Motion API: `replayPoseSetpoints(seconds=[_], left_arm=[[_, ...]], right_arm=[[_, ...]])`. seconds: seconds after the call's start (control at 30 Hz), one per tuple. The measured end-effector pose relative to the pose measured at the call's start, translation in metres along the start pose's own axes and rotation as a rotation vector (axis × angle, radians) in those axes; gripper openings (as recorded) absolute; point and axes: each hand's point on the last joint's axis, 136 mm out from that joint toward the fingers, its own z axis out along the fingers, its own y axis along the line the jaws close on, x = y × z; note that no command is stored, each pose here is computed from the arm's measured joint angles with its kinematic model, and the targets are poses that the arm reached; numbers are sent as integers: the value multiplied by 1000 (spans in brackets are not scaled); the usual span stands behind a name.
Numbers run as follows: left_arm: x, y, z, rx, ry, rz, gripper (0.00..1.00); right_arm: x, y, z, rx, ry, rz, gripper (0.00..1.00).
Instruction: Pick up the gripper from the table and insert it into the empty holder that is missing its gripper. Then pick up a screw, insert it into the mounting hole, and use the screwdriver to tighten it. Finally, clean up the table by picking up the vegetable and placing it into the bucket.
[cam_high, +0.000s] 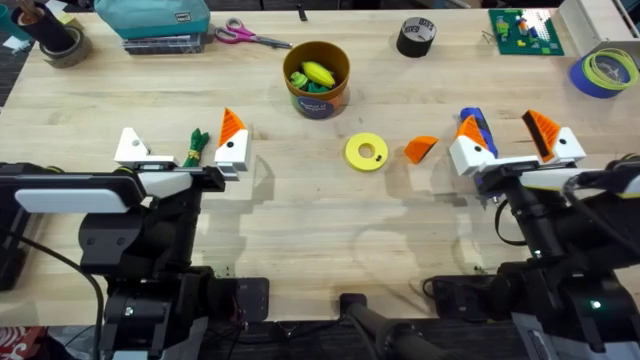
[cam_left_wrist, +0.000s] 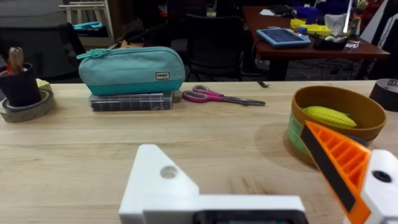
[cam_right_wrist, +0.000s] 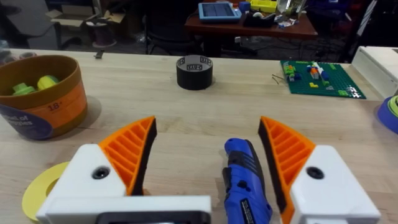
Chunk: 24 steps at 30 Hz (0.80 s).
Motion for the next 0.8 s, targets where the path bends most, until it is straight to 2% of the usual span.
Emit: replayPoseSetpoints(seconds=[0.3,0.4,0.5,0.6,0.73,0.8], left_arm=[[-4,0,0,-2,-16,0,986],[-17,0,-1,-2,-64,-2,986],[-22,0,-3,-2,-60,-2,986],[-45,0,-11,-2,-60,-2,985],[-96,-1,-29,-2,-87,-2,986],[-115,-1,-37,-3,-60,-2,985]], right_arm=[[0,0,0,-2,0,0,996],[-12,1,0,-4,-48,-2,996],[-27,1,-2,-8,-102,-4,996],[-50,2,-8,-8,-145,-6,996],[-109,4,-29,-15,-244,-11,996],[-134,4,-39,-16,-259,-11,996]])
